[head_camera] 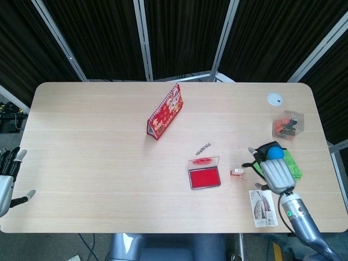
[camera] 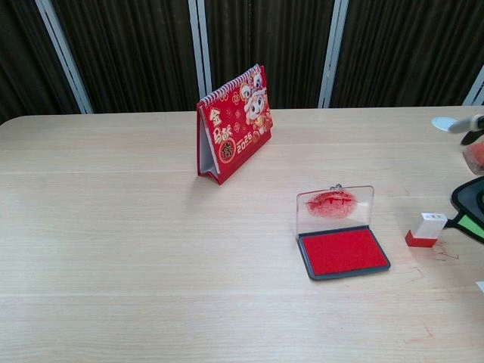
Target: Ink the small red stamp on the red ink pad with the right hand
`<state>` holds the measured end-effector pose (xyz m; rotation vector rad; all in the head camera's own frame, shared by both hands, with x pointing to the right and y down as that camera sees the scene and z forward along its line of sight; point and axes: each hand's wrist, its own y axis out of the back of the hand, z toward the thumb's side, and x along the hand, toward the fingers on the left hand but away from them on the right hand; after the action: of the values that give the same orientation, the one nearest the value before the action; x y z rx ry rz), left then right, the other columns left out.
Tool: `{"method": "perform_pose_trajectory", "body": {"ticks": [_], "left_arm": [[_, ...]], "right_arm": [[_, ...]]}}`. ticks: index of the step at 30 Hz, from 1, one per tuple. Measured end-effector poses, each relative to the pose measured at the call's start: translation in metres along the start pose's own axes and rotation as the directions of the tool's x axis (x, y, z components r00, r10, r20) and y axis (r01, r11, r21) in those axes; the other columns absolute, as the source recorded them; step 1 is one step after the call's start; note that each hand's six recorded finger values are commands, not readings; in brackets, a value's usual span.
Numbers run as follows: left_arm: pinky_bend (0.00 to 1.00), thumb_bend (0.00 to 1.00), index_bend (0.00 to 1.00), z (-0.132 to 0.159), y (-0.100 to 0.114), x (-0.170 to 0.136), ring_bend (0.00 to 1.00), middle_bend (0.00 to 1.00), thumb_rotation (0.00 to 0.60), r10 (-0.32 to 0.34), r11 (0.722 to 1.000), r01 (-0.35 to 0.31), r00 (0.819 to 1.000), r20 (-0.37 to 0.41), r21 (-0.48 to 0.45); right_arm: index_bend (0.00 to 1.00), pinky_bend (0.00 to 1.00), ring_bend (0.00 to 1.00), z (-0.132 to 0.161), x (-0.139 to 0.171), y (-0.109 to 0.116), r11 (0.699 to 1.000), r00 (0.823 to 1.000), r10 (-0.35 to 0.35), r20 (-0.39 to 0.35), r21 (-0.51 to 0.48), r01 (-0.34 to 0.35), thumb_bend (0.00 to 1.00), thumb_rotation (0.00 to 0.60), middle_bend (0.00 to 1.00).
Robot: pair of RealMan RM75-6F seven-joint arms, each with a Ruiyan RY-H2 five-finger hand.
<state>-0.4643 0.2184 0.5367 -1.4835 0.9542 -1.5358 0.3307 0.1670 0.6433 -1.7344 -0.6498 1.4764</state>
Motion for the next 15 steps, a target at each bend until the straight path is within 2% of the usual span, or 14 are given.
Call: {"method": "perform_pose_trajectory", "body": {"ticks": [5,11,15], "left_arm": [[0.00,0.00,0.00,-0.003,-0.005,0.005,0.00,0.00,0.600,-0.017,1.000,0.017,1.000,-0.019,0.008],[0.00,0.00,0.00,-0.004,-0.008,0.009,0.00,0.00,0.600,-0.030,0.999,0.030,0.999,-0.026,0.012],[0.00,0.00,0.00,-0.005,-0.010,0.010,0.00,0.00,0.600,-0.038,0.999,0.039,0.999,-0.031,0.011]], "right_arm": [[0.26,1.00,0.80,0.012,-0.022,-0.016,0.999,0.999,0.043,0.013,0.003,-0.043,0.07,0.600,0.34],[0.29,1.00,0.80,0.019,-0.035,-0.032,0.996,0.995,0.085,0.051,0.033,-0.087,0.18,0.600,0.37],[0.32,1.00,0.80,0.018,-0.041,-0.042,0.993,0.990,0.112,0.088,0.039,-0.116,0.21,0.600,0.40]]}}
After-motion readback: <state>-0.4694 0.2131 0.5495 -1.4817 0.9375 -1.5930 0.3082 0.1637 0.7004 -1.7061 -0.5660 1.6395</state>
